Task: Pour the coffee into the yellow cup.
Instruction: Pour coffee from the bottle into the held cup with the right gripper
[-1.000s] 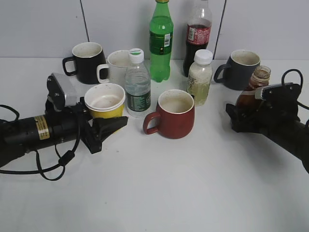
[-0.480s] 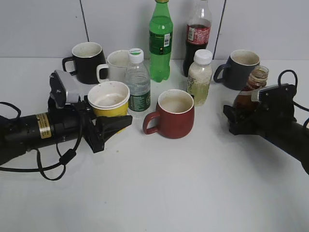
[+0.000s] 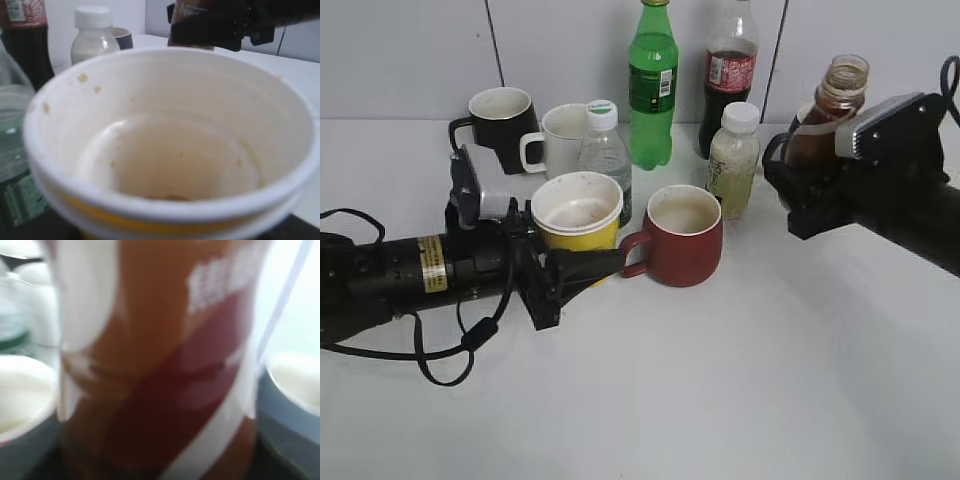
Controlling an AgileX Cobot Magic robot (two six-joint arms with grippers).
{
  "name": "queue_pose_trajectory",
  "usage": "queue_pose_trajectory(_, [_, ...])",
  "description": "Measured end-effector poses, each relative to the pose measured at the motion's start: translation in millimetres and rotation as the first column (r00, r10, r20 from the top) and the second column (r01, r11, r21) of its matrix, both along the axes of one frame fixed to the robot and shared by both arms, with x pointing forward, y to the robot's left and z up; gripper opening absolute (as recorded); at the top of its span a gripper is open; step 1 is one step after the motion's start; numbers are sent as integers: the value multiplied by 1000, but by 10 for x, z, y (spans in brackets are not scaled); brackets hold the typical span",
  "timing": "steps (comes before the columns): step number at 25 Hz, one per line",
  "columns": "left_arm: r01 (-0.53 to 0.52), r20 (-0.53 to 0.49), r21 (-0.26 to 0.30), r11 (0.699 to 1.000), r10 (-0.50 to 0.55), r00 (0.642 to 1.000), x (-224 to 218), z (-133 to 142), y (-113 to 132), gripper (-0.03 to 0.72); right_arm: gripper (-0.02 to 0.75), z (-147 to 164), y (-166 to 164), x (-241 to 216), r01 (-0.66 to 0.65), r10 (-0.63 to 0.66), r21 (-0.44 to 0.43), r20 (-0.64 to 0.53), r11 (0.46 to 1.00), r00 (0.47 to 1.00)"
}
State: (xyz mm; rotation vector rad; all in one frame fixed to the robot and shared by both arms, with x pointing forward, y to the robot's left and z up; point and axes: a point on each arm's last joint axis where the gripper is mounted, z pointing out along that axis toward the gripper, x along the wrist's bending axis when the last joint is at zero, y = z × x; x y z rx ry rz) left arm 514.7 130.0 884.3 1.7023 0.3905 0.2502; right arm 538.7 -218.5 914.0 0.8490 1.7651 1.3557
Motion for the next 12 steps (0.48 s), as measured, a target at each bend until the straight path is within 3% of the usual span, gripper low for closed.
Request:
queue_pose_trajectory(5, [33, 10, 13, 999, -33, 999, -65, 115, -102, 430, 501, 270, 318, -49, -100, 102, -90, 25, 991, 994])
queue_pose_trajectory(12, [86, -20, 26, 996, -86, 996, -160, 145, -211, 430, 501, 395, 736, -58, -215, 231, -235, 42, 948, 972])
